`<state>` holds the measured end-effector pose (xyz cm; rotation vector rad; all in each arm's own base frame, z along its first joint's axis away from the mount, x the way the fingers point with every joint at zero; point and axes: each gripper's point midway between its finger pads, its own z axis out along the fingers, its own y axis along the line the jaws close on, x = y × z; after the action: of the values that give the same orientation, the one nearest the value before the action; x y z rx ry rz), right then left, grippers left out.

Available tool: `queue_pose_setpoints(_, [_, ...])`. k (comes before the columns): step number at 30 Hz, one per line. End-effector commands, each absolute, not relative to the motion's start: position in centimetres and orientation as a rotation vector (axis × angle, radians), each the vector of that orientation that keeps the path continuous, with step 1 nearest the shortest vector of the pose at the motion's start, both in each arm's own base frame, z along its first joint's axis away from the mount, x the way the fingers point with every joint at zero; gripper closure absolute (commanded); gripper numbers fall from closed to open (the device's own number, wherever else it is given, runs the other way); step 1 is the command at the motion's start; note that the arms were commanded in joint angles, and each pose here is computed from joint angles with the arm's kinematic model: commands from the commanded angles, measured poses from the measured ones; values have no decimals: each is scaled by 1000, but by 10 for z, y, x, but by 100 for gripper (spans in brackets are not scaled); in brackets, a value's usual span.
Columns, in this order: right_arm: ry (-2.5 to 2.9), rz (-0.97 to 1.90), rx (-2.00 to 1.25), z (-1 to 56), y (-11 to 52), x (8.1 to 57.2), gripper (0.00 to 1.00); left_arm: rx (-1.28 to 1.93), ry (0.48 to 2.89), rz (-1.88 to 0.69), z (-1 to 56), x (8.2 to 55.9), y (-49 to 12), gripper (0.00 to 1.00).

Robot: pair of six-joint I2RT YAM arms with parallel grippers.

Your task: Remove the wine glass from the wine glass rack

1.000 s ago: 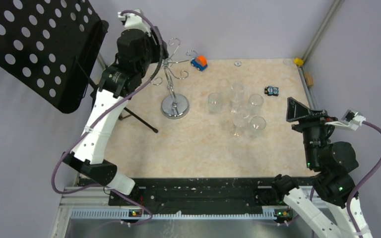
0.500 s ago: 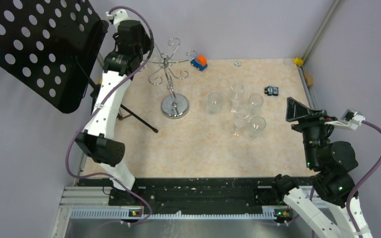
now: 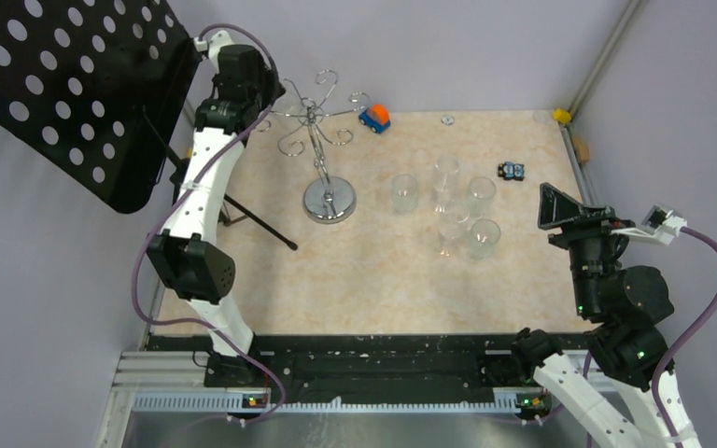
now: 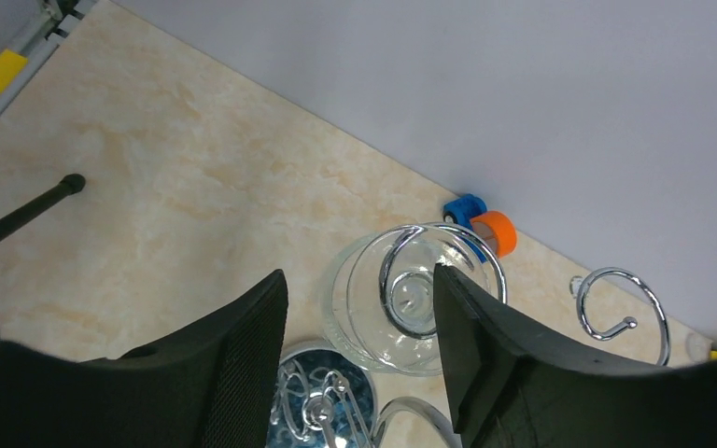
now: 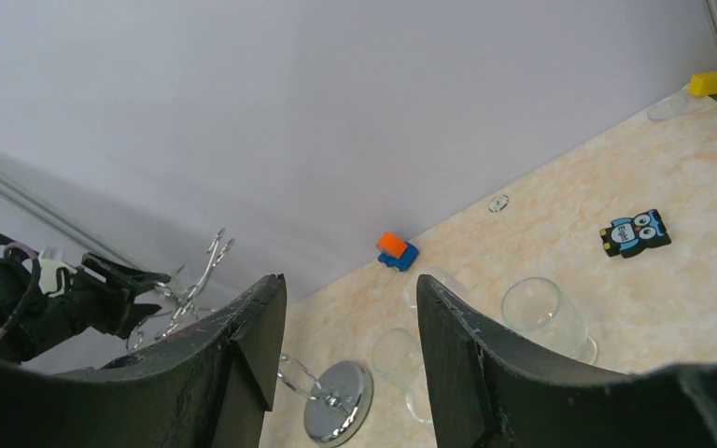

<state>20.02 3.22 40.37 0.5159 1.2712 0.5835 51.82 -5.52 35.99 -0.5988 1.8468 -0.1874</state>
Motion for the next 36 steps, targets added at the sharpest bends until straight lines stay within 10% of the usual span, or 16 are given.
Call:
queue_pose_setpoints(1, [1246,587,514,414,30,198,45,-633,1802,-317,371,516,-61,41])
queue_pose_setpoints(36, [1248,589,515,413,31,198,45,-651,1711,-493,397,506,-79,95])
